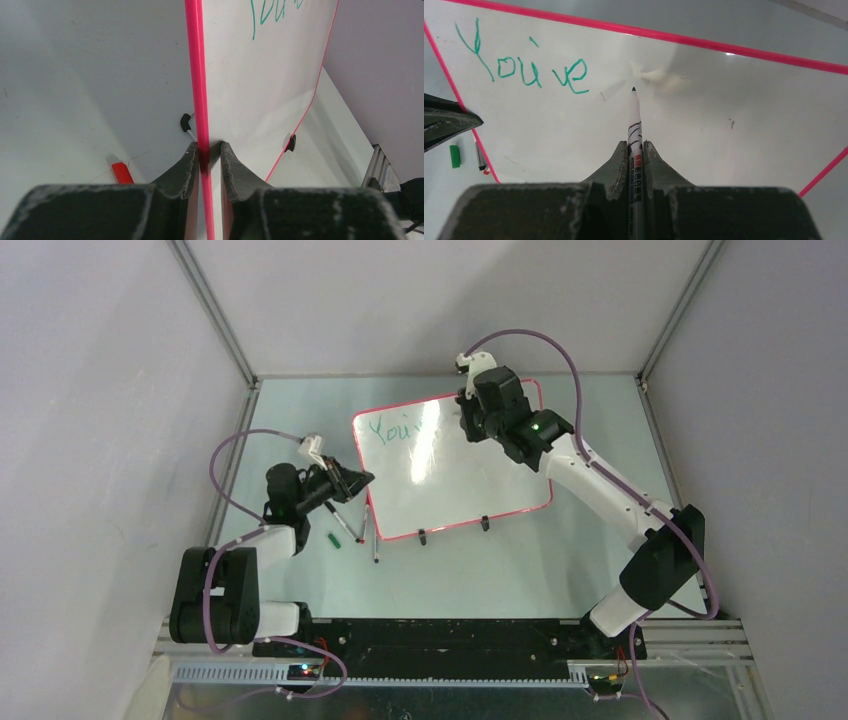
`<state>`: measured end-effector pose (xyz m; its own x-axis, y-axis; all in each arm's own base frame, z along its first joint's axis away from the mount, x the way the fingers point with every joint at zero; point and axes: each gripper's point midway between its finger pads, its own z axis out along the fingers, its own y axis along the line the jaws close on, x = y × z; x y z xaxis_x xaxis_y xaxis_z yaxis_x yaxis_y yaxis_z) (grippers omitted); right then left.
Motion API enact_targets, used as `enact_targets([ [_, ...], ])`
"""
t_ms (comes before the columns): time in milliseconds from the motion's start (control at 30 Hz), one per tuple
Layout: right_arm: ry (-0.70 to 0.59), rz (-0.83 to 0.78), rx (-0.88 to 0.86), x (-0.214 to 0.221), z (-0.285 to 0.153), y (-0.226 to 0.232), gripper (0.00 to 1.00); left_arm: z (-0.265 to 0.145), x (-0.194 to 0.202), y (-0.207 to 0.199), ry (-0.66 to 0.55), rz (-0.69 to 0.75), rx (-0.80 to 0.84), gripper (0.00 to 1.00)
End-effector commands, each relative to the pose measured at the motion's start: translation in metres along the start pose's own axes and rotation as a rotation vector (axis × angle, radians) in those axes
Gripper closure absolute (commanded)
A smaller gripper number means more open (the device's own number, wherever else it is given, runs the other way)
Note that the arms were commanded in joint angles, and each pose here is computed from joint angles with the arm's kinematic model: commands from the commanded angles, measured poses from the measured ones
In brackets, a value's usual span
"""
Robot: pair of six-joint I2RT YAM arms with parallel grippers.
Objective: Write a sentence on the whiteboard
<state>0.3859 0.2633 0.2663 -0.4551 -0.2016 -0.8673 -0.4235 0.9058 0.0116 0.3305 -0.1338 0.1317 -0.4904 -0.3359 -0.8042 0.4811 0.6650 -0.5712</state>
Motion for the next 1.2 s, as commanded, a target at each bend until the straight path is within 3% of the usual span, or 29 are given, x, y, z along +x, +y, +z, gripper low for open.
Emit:
enact_targets([
  [0,-0.073,-0.019,-0.028,-0.022,-0.014,0.012,1.00,-0.003,0.012,0.019,0.009,-0.012,-0.086,1.00],
  [600,-0.008,-0.063,-0.166,0.016,-0.021,0.079,1.00,-0.003,0.012,0.020,0.008,-0.016,-0.089,1.00],
  [933,0.016,-0.097,-0.108,0.028,-0.015,0.083,1.00,-0.003,0.012,0.022,0.011,-0.024,-0.103,1.00],
  [1167,-0.022,-0.094,-0.029,0.008,-0.021,0.051,1.00,-0.004,0.013,0.024,0.011,-0.022,-0.114,1.00],
])
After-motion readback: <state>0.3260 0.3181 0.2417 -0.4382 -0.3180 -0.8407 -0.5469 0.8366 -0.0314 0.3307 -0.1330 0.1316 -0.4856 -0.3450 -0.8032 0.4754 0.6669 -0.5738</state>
